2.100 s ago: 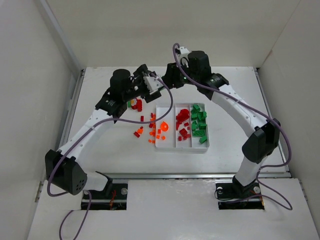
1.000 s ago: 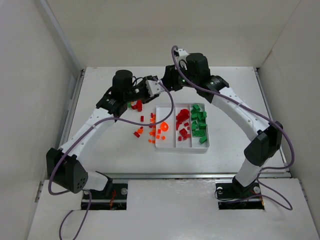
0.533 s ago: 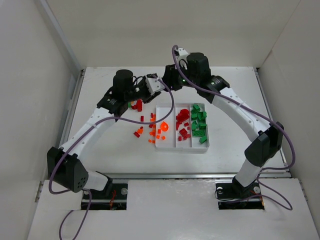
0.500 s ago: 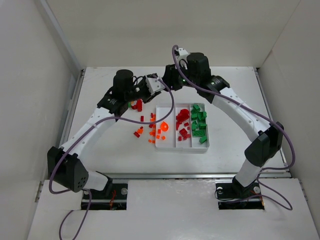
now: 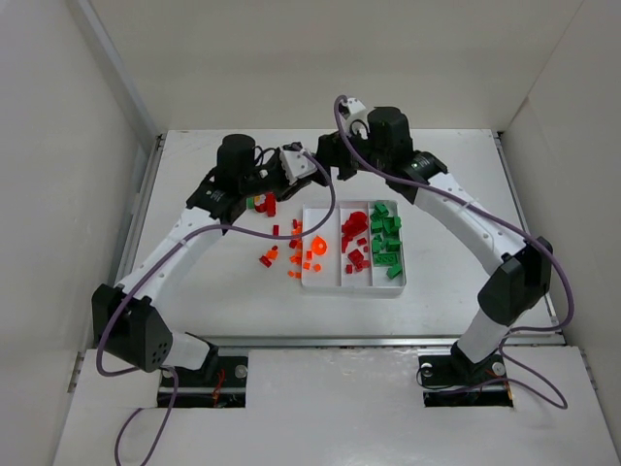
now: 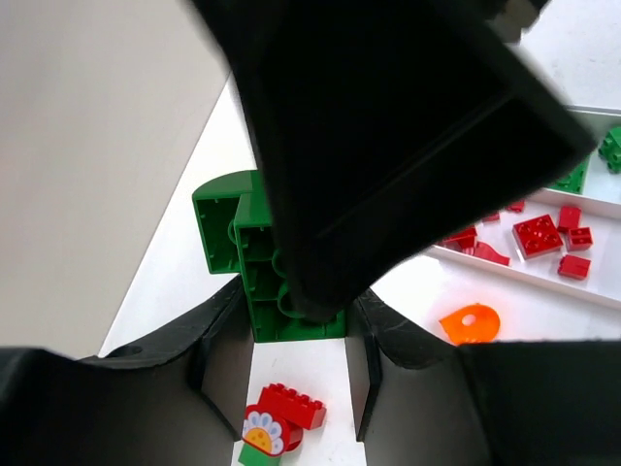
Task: Sort the legos into containers by color
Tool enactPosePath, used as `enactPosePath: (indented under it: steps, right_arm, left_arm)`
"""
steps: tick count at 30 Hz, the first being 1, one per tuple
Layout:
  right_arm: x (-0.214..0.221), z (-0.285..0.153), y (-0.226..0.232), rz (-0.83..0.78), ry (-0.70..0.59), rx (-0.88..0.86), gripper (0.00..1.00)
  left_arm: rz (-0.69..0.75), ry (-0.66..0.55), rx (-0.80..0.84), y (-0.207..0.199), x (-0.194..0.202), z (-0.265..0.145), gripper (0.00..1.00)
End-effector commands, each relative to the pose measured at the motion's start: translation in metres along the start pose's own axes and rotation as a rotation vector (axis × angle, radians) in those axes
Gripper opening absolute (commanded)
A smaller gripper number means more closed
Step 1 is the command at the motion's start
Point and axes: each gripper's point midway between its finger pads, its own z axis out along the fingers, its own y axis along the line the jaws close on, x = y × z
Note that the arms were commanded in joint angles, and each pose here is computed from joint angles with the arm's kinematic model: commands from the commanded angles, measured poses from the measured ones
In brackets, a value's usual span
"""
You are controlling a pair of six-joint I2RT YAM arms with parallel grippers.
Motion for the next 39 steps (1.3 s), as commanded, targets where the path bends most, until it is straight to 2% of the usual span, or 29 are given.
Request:
enactPosePath:
  steps: [1,2,5,10,12,14,15,18,27,31,39]
  right_arm:
    - [-0.035,-0.025,0.011,-0.157,-0.109,-0.054,0.90]
    - [-0.038,-0.028,0.006,-0.172,-0.110,-0.042,1.00]
    - [-0.041,-0.034,-0.003,-0.234,-0.112,-0.021,1.00]
    - [-0.037,-0.049,-0.017,-0.401,-0.141,0.017,1.00]
    - [-0.036,-0.061,-0.019,-0.591,-0.164,0.030,1.00]
    - [-0.013,-0.065,-0.021,-0.744,-0.133,0.000,1.00]
    - [-0.007,-0.066,-0.024,-0.884,-0.122,-0.007,1.00]
    - [0.012,-0.071,-0.020,-1.071,-0.115,-0.067,1.00]
    - [0.009,-0.058,0.033,-1.174,-0.207,-0.283,0.96]
    - [0.012,-0.054,0.051,-1.186,-0.230,-0.369,0.97]
    - [0.016,-0.040,0.061,-1.223,-0.230,-0.400,0.97]
  left_arm:
    - [0.008,-0.071,0.025,0.003,-0.020,-0.008,0.00]
    - [0.016,-0.066,0.041,-0.001,-0.018,-0.008,0.00]
    - [0.049,-0.073,0.049,-0.002,-0.021,-0.011,0.00]
    - [0.057,0.010,0.086,-0.010,0.007,-0.011,0.00]
    - [0.053,0.018,0.100,-0.009,0.010,-0.012,0.00]
    - [0.071,0.017,0.121,-0.006,0.011,-0.016,0.00]
    - [0.096,-0.011,0.147,-0.008,0.002,-0.017,0.00]
    - [0.156,-0.020,0.214,-0.017,0.001,-0.019,0.00]
    - [0.287,-0.071,0.344,-0.039,-0.006,-0.025,0.00]
    - [0.293,-0.078,0.375,-0.044,-0.005,-0.025,0.00]
    - [0.300,-0.112,0.398,-0.045,-0.013,-0.024,0.00]
